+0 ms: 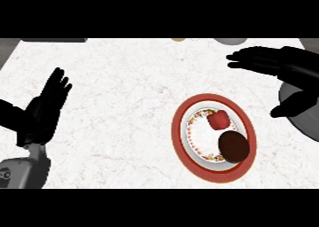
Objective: Pick the bell pepper from the plate and place it in the pan
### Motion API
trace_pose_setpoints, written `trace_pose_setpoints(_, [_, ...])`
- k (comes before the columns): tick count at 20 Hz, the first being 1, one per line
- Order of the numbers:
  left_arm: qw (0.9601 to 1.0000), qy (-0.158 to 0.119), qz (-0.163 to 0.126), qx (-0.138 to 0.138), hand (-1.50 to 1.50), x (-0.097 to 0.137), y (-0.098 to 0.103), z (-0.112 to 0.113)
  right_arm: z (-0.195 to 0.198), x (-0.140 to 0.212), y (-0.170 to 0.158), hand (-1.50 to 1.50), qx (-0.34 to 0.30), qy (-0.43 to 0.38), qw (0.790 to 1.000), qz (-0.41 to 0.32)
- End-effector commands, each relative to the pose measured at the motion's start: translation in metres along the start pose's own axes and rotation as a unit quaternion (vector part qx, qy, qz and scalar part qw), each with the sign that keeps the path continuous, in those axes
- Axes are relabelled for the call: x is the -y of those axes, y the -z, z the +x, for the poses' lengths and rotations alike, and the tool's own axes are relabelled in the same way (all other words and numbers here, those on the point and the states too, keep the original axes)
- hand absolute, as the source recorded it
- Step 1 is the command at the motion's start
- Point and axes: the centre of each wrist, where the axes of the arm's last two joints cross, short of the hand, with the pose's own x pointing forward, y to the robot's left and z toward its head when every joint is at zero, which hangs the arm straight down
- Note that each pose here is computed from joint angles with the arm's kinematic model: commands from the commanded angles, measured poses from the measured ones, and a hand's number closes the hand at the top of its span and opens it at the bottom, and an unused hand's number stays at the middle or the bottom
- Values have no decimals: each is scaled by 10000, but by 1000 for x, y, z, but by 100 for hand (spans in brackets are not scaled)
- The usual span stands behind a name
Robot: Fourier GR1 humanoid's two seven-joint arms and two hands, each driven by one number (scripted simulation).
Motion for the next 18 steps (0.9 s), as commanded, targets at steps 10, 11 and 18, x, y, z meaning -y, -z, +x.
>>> trace_pose_setpoints(10, [10000,-44,45,-2,0,-8,-2,8,47,-43,34,-150,-597,-1120,9647,2306])
trace_pose_setpoints(11, [9998,5,172,-63,0,-8,0,7,50,-40,33,-150,-578,-1132,9645,2313])
trace_pose_setpoints(18, [9999,81,124,16,0,-16,1,0,72,-56,21,-150,-708,-2148,9521,2057])
